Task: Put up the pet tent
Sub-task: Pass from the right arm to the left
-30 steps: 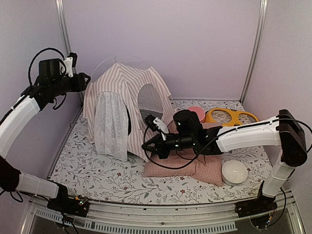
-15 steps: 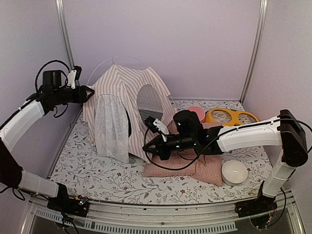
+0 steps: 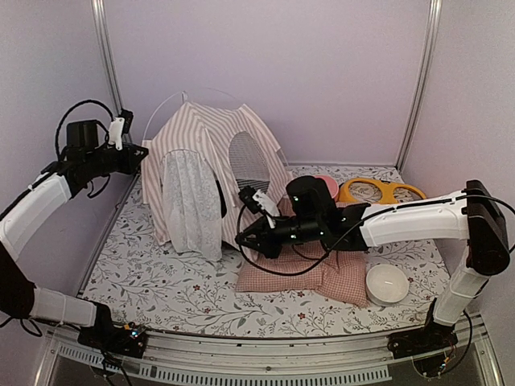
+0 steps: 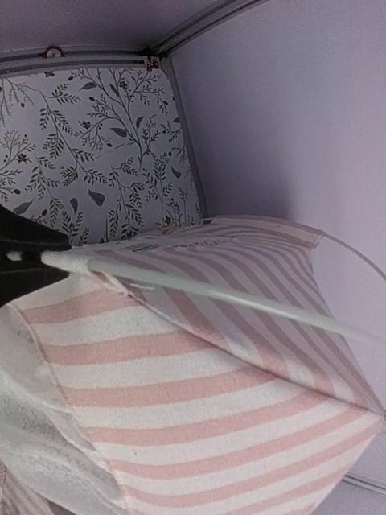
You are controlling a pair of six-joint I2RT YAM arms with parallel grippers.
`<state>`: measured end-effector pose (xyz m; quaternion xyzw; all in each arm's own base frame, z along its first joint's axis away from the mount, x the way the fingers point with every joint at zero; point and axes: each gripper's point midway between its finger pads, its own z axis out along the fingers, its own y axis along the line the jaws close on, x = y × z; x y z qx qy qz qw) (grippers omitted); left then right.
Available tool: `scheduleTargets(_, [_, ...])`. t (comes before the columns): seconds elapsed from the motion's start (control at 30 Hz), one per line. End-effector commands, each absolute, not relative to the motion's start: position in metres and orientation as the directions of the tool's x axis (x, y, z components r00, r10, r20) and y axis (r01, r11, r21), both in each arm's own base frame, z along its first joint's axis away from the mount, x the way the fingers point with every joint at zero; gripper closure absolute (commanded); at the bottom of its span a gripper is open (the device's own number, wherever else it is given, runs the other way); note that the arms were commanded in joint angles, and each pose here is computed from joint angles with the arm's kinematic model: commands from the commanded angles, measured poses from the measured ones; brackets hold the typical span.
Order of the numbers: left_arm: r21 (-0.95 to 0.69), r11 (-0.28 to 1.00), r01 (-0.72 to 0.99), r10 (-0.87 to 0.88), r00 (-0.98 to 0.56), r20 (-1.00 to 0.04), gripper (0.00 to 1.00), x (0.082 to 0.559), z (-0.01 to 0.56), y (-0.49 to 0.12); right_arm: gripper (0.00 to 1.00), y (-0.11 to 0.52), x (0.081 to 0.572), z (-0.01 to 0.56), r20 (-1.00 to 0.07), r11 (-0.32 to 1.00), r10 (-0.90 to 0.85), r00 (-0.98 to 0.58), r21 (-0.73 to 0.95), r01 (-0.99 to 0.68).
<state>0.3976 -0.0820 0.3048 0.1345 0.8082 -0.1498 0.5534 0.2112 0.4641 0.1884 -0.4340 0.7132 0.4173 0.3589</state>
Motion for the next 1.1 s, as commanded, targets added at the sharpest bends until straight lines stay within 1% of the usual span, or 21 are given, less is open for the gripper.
scheduleTargets(0.0, [-0.040, 0.925, 0.377, 0.039, -0.200, -0.979, 1.00, 0.381, 0.355, -0.079, 0.89, 0.470, 0.217, 0.239, -0.922, 0.269, -0.241, -0.303, 0.236, -0.934])
scheduleTargets(0.07, [-0.017, 0.930, 0.366, 0.043, -0.155, -0.987, 1.00, 0.373, 0.372, -0.076, 0.83, 0.470, 0.222, 0.241, -0.922, 0.292, -0.240, -0.305, 0.231, -0.928])
scheduleTargets(0.13, [0.008, 0.940, 0.342, 0.049, -0.110, -0.993, 1.00, 0.364, 0.388, -0.071, 0.71, 0.472, 0.228, 0.257, -0.931, 0.304, -0.216, -0.293, 0.221, -0.927])
scheduleTargets(0.2, [0.033, 0.955, 0.296, 0.055, -0.067, -0.996, 1.00, 0.355, 0.402, -0.062, 0.57, 0.471, 0.234, 0.267, -0.937, 0.323, -0.198, -0.288, 0.215, -0.922])
scheduleTargets(0.3, [0.052, 0.983, 0.177, 0.054, -0.010, -0.998, 1.00, 0.342, 0.423, -0.041, 0.38, 0.464, 0.249, 0.278, -0.939, 0.366, -0.161, -0.303, 0.228, -0.902])
scheduleTargets(0.4, [0.060, 0.995, 0.083, 0.057, 0.042, -0.997, 1.00, 0.330, 0.439, -0.024, 0.26, 0.455, 0.269, 0.288, -0.937, 0.406, -0.122, -0.327, 0.254, -0.878])
scheduleTargets(0.47, [0.066, 0.997, 0.034, 0.063, 0.067, -0.996, 1.00, 0.324, 0.446, -0.015, 0.20, 0.446, 0.284, 0.293, -0.933, 0.438, -0.092, -0.349, 0.277, -0.855])
scheduleTargets(0.5, [0.069, 0.997, 0.019, 0.067, 0.076, -0.995, 1.00, 0.321, 0.448, -0.013, 0.09, 0.442, 0.290, 0.295, -0.931, 0.449, -0.078, -0.357, 0.287, -0.846])
scheduleTargets(0.53, [0.077, 0.997, 0.015, 0.075, 0.085, -0.994, 1.00, 0.320, 0.451, -0.012, 0.06, 0.438, 0.297, 0.297, -0.927, 0.462, -0.061, -0.370, 0.303, -0.834])
scheduleTargets(0.67, [0.096, 0.995, -0.009, 0.096, 0.076, -0.992, 1.00, 0.322, 0.451, -0.008, 0.03, 0.420, 0.325, 0.295, -0.908, 0.520, -0.011, -0.418, 0.352, -0.778])
scheduleTargets(0.8, [0.131, 0.991, -0.025, 0.132, 0.040, -0.990, 1.00, 0.328, 0.441, -0.005, 0.03, 0.403, 0.347, 0.286, -0.875, 0.540, 0.027, -0.484, 0.420, -0.729])
scheduleTargets(1.07, [0.173, 0.985, -0.029, 0.169, -0.098, -0.981, 1.00, 0.329, 0.390, 0.001, 0.02, 0.394, 0.362, 0.260, -0.843, 0.563, 0.022, -0.537, 0.454, -0.690])
